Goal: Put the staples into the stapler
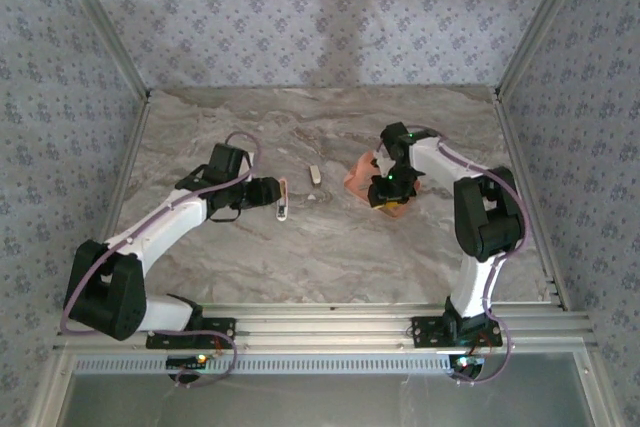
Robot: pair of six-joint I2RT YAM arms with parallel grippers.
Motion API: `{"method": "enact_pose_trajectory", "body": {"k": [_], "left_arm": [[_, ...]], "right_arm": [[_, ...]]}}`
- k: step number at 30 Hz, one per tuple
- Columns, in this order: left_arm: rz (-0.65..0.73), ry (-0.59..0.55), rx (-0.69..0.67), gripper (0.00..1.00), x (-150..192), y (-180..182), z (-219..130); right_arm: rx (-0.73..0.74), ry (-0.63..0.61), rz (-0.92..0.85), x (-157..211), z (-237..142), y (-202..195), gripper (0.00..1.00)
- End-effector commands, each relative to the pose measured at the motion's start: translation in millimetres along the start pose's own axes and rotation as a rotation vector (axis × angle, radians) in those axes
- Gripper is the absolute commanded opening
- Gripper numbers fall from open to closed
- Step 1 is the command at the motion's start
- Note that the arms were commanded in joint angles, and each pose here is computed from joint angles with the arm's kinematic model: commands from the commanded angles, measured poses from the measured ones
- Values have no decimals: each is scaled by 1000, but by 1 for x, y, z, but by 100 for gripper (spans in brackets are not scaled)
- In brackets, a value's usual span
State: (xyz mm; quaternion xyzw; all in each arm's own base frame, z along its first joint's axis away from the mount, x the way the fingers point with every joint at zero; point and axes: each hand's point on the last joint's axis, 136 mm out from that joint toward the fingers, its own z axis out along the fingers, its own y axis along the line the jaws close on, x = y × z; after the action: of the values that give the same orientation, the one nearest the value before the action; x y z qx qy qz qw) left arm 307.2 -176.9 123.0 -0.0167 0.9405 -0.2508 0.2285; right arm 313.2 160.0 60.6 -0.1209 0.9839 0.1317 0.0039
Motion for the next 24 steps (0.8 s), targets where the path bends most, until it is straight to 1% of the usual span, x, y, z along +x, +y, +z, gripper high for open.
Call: {"method": "enact_pose_trajectory", "body": {"k": [1, 4, 5, 7, 10, 12, 17, 20, 24], "left_arm": [[9, -9, 24, 64, -12, -6, -9], [-18, -56, 22, 64, -17, -1, -16], [-32, -73, 20, 64, -19, 0, -19], [-55, -93, 2, 65, -18, 4, -22], [-94, -122, -27, 65, -18, 11, -27], [-110, -143, -30, 65, -18, 13, -29], [-121, -179, -57, 65, -20, 18, -34], [-117, -189, -66, 65, -22, 19, -38], [-104, -173, -75, 66, -22, 19, -40]], "right_arm": [[58, -65, 5, 4, -32, 6, 46], [90, -135, -16, -2, -53, 7, 47], [98, -151, -23, -4, -57, 7, 50], [115, -140, -20, -2, -57, 4, 56], [108, -86, -63, 1, -47, 8, 58], [107, -50, -115, 3, -37, 11, 59], [80, 18, -147, 11, -11, 19, 58], [71, 26, -145, 11, -2, 21, 55], [48, 26, -128, 9, 11, 27, 51]]}}
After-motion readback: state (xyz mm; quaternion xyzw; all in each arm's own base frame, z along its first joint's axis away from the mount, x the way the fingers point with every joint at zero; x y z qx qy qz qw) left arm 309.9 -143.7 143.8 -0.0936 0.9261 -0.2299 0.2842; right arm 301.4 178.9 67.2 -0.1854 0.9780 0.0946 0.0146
